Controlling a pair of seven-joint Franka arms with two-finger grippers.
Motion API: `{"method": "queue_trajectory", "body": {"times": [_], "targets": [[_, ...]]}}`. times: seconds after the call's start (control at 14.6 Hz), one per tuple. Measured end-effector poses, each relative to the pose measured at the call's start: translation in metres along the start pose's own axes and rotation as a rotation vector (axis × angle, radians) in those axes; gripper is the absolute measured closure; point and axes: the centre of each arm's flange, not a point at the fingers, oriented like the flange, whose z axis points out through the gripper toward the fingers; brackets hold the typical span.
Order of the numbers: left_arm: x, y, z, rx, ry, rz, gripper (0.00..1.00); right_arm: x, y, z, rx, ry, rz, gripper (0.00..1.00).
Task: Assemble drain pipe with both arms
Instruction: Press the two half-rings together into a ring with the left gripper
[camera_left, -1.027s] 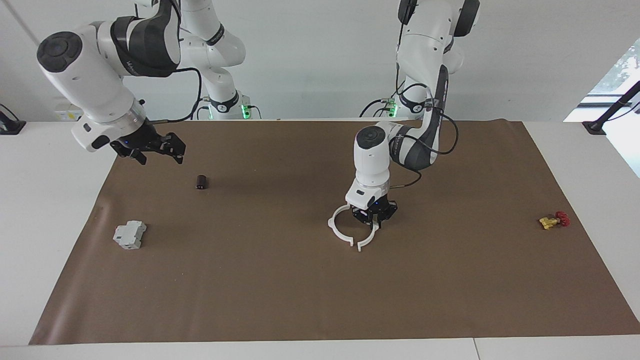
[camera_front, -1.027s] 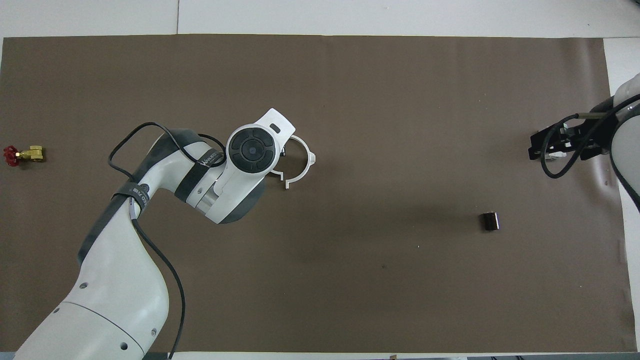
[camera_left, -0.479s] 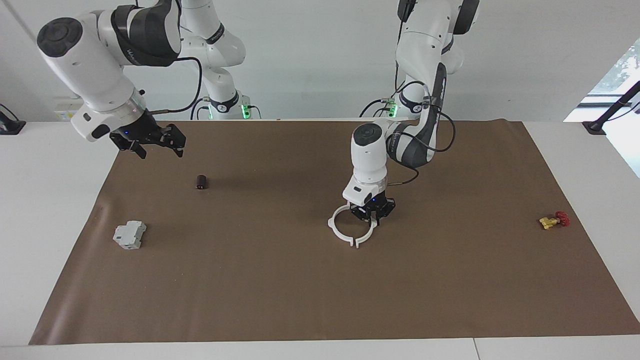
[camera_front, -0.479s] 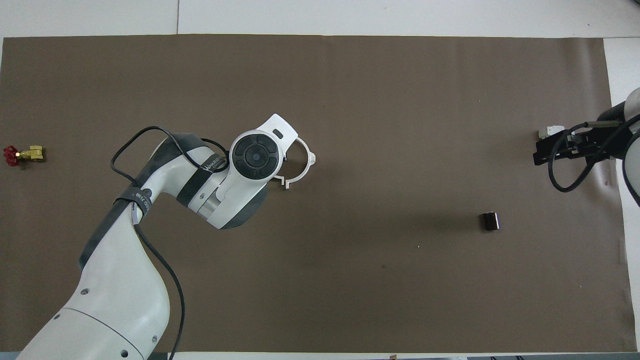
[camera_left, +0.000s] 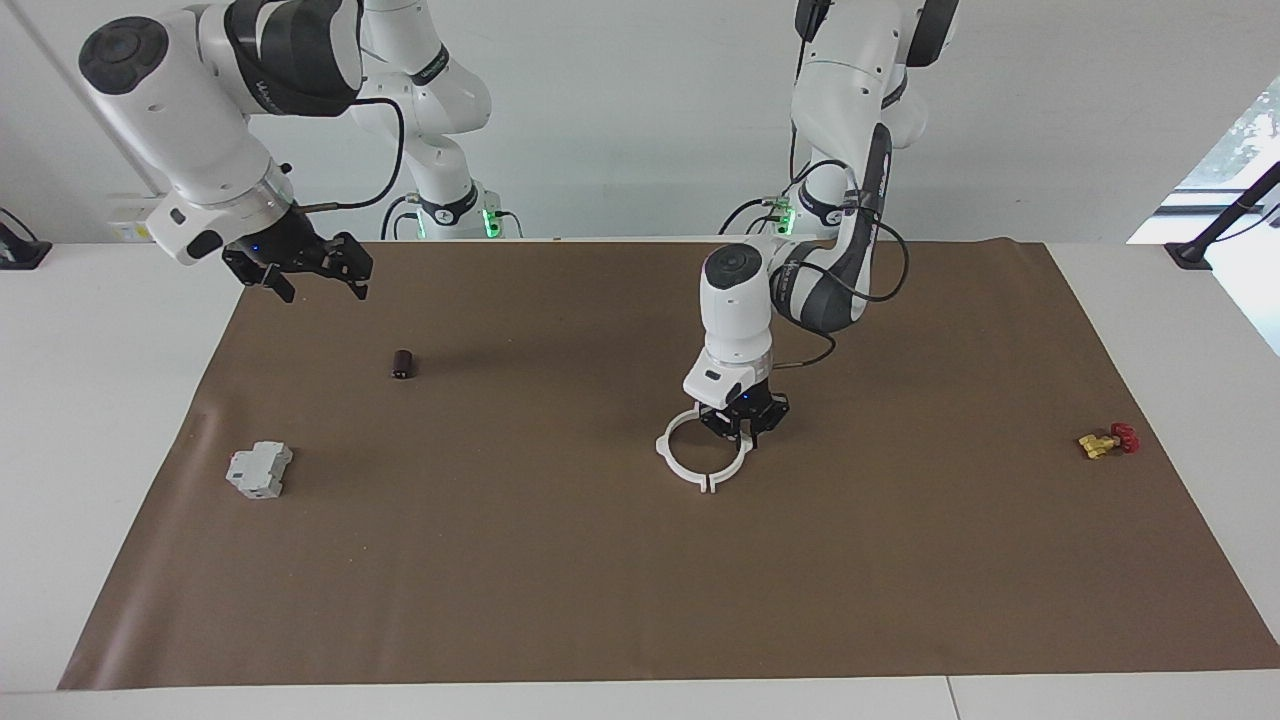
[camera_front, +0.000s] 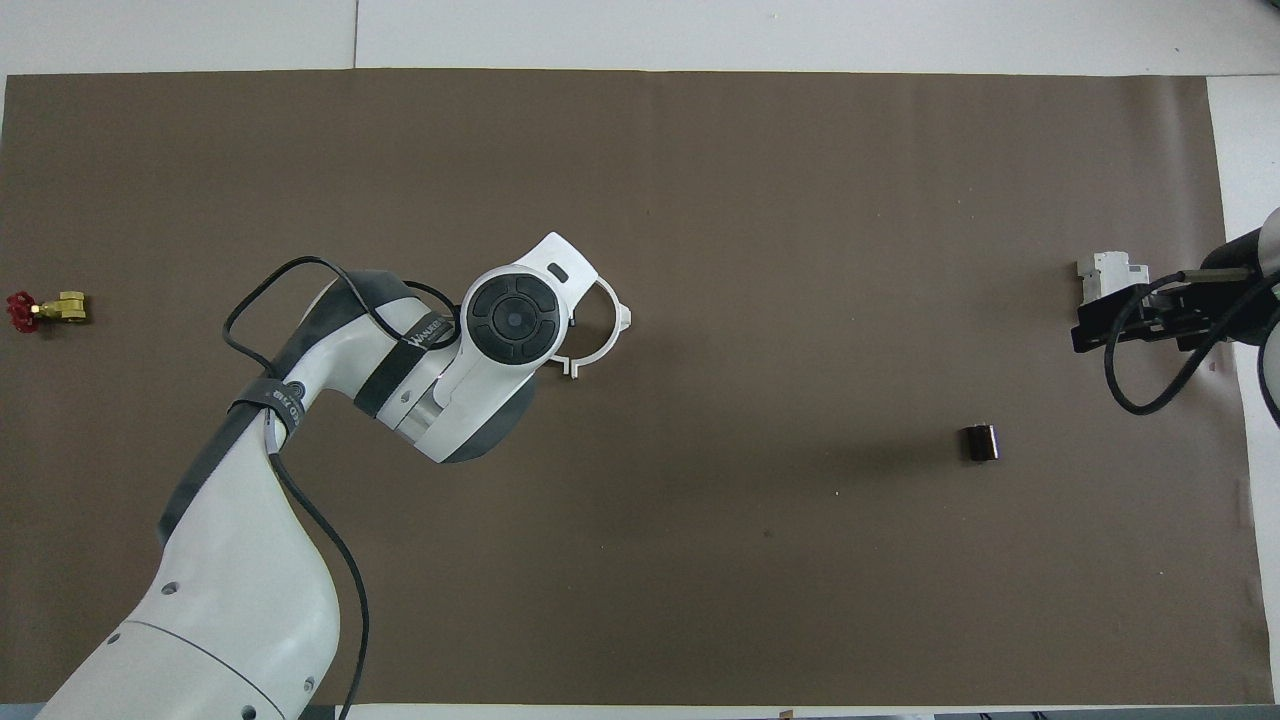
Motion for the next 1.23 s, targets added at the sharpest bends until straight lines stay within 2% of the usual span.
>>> {"method": "queue_trajectory", "body": {"times": [1.23], "targets": [[-0.001,0.001,0.0,-0.008,0.014,0.014,0.8,-0.003,0.018,-0.002,0.004,0.003,0.032,0.0]]}}
